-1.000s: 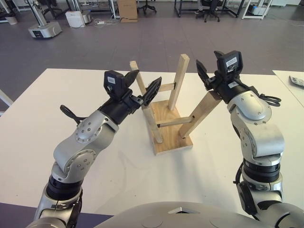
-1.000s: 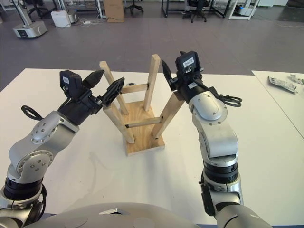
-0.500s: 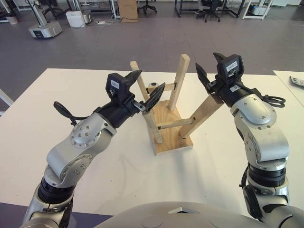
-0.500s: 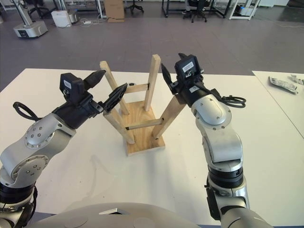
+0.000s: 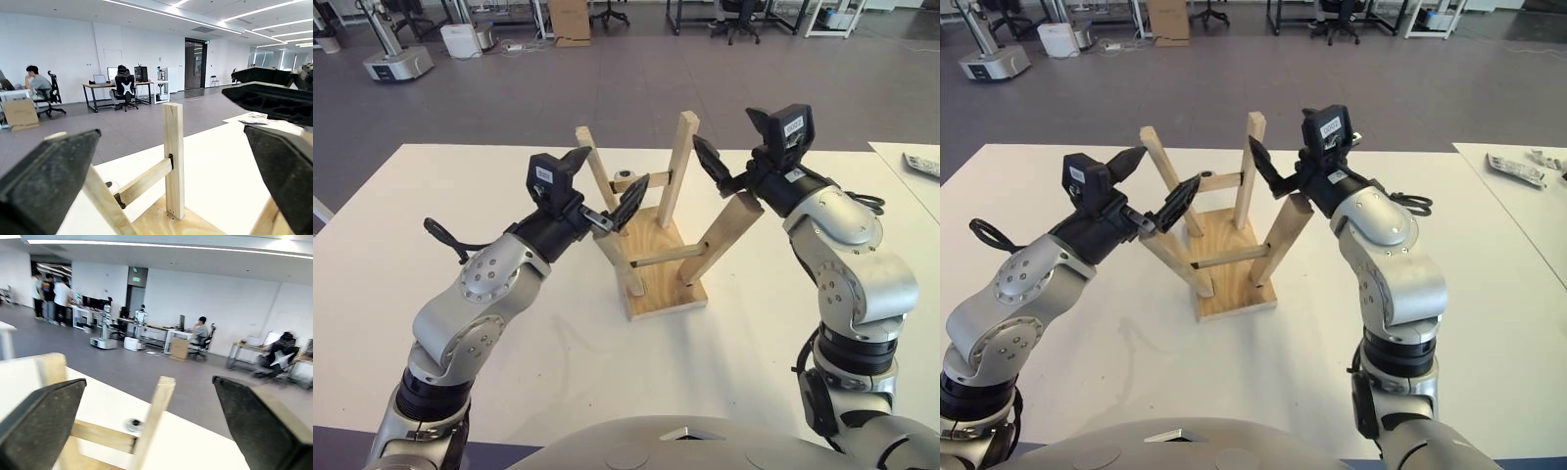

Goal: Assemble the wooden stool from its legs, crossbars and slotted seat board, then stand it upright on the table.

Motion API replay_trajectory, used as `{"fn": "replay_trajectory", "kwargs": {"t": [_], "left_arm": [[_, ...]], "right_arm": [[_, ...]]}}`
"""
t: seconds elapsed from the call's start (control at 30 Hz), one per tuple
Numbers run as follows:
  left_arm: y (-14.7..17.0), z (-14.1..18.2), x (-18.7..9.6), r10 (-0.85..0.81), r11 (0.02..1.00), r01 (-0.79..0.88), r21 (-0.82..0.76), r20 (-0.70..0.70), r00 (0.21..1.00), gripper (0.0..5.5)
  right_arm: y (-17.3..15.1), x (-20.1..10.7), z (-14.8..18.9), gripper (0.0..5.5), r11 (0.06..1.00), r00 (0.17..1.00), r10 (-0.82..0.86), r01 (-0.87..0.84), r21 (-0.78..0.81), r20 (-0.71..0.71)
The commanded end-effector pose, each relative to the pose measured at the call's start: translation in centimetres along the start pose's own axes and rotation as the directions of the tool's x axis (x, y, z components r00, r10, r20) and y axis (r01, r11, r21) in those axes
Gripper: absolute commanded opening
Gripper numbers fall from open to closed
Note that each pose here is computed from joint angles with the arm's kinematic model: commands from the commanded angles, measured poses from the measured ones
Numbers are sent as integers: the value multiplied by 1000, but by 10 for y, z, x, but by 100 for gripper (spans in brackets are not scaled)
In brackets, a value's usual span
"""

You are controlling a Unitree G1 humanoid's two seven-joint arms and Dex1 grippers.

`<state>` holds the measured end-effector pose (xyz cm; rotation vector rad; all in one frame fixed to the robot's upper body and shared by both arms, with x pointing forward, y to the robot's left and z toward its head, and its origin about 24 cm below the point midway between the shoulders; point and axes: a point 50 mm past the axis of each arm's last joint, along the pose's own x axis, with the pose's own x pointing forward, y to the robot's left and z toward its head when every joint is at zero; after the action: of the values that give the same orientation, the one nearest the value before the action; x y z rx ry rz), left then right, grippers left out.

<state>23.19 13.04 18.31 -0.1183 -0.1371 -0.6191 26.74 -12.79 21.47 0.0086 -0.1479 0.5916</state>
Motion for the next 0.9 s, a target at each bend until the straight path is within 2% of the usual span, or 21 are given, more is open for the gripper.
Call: {"fn": "replay_trajectory", "kwargs": {"t": [0.03, 0.13, 0.23, 0.3, 0.33, 0.4, 0.5, 0.53, 0.6, 0.7, 0.77, 0.83, 0.9], "left_arm": [[-5, 67, 2, -131, 982, 171, -81, 360, 924, 540], [-4, 113, -3, -133, 983, 180, -35, 539, 832, 540], [22, 136, -12, 28, 992, 59, -110, 653, 757, 540], [67, 112, -23, 327, 942, -318, -111, 518, 790, 540], [93, 98, -34, 524, 837, -537, -105, 433, 733, 540], [120, 79, -58, 719, 676, -723, -142, 343, 605, 540], [127, 43, -71, 755, 643, -764, -54, 213, 620, 540], [127, 32, -74, 758, 641, -768, -16, 176, 629, 540], [127, 14, -81, 758, 640, -767, 47, 119, 641, 540], [124, 2, -82, 744, 657, -749, 87, 89, 663, 540], [121, -3, -78, 727, 676, -730, 94, 75, 683, 540], [120, -7, -77, 727, 676, -731, 99, 72, 682, 540], [120, -9, -75, 725, 679, -728, 97, 69, 685, 540]], "right_arm": [[-10, 7, 52, 481, 968, 965, 100, -151, 202, 241], [-32, 2, 82, 481, 941, 933, 49, -162, 296, 357], [-59, -5, 82, 481, 937, 934, -90, -38, 347, 344], [-82, -11, 46, 481, 937, 953, -245, 185, 297, 178], [-87, -17, 25, 481, 937, 954, -286, 261, 231, 85], [-81, -28, -13, 481, 948, 954, -288, 297, 119, -88], [-76, -54, -72, 481, 981, 895, -184, 194, -18, -407], [-73, -71, -92, 481, 996, 837, -87, 83, -32, -540], [-72, -104, -112, 481, 995, 701, 79, -95, 18, -708], [-61, -130, -116, 481, 944, 542, 295, -290, 155, -787], [-38, -139, -115, 481, 867, 463, 474, -395, 305, -749], [-22, -141, -119, 481, 824, 435, 545, -437, 361, -717], [-14, -138, -129, 481, 835, 444, 520, -445, 324, -729]]}}
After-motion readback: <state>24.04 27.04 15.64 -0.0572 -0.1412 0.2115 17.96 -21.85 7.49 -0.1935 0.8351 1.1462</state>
